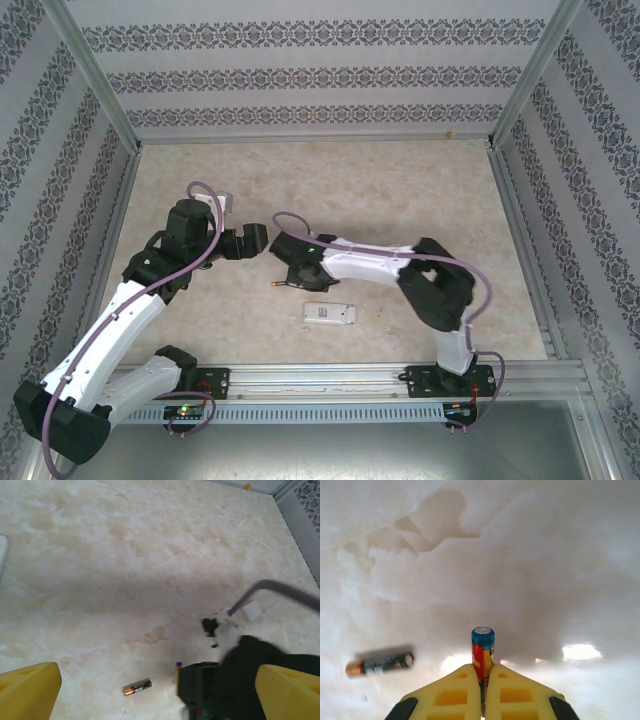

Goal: Load the batteries into the remote control

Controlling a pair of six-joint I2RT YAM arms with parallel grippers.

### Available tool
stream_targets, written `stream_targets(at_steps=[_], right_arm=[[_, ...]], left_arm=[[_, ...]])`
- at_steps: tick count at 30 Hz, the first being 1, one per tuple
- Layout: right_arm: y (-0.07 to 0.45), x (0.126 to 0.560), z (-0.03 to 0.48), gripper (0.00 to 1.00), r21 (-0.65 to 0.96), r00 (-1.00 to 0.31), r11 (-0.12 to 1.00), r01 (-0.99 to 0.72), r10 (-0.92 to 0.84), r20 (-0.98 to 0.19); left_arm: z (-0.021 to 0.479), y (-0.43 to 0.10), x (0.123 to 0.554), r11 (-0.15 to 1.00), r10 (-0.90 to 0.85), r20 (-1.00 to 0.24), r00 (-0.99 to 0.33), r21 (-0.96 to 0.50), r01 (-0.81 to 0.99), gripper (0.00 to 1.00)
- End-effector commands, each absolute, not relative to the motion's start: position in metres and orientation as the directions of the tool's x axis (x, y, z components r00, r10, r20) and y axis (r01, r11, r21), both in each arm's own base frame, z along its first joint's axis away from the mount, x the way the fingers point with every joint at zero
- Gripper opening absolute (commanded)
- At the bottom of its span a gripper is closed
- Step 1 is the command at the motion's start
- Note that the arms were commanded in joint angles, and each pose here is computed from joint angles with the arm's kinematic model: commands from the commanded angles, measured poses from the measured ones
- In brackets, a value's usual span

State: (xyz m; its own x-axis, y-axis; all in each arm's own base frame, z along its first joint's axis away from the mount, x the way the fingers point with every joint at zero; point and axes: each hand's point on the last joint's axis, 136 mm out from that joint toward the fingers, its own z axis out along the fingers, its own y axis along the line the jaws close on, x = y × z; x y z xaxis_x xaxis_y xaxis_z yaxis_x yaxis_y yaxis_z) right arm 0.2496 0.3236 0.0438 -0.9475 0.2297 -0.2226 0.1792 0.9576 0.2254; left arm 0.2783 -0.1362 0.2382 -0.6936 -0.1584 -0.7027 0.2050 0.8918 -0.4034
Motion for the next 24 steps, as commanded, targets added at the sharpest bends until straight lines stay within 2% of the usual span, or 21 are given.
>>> stream_targets(at_steps=[1,5,9,14,18,24], right_arm=[[0.296,0.246,0.091,0.02,0.305,-0.928,0.951,0.052,0.158,-0.337],[0.249,0.213,0.104,0.01,0.363,-0.915,0.931,0.031,0.173,-0.365],[0.219,0.179,0.093,0.03,0.422,-0.931,0.906,0.028,0.177,-0.319],[0.223,0.152,0.078,0.06,0.553,-0.958,0.833,-0.002,0.157,-0.241],[0.227,0.146,0.069,0.08,0.547,-0.972,0.837,-0.003,0.127,-0.2],[0.238,0.15,0.056,0.08,0.519,-0.982,0.854,0.022,0.115,-0.147]], left_arm=[[0.229,-0.148,0.268,0.858,-0.151,-0.651,-0.744,-0.46,0.229,1.0],[0.217,-0.174,0.257,0.758,-0.18,-0.551,-0.815,-0.606,0.243,1.0],[0.196,-0.202,0.24,0.68,-0.16,-0.444,-0.882,-0.697,0.227,1.0],[0.158,-0.228,0.225,0.673,-0.127,-0.358,-0.925,-0.716,0.185,0.96],[0.129,-0.234,0.219,0.711,-0.105,-0.318,-0.942,-0.686,0.152,0.94],[0.114,-0.238,0.216,0.718,-0.097,-0.294,-0.951,-0.683,0.138,0.94]])
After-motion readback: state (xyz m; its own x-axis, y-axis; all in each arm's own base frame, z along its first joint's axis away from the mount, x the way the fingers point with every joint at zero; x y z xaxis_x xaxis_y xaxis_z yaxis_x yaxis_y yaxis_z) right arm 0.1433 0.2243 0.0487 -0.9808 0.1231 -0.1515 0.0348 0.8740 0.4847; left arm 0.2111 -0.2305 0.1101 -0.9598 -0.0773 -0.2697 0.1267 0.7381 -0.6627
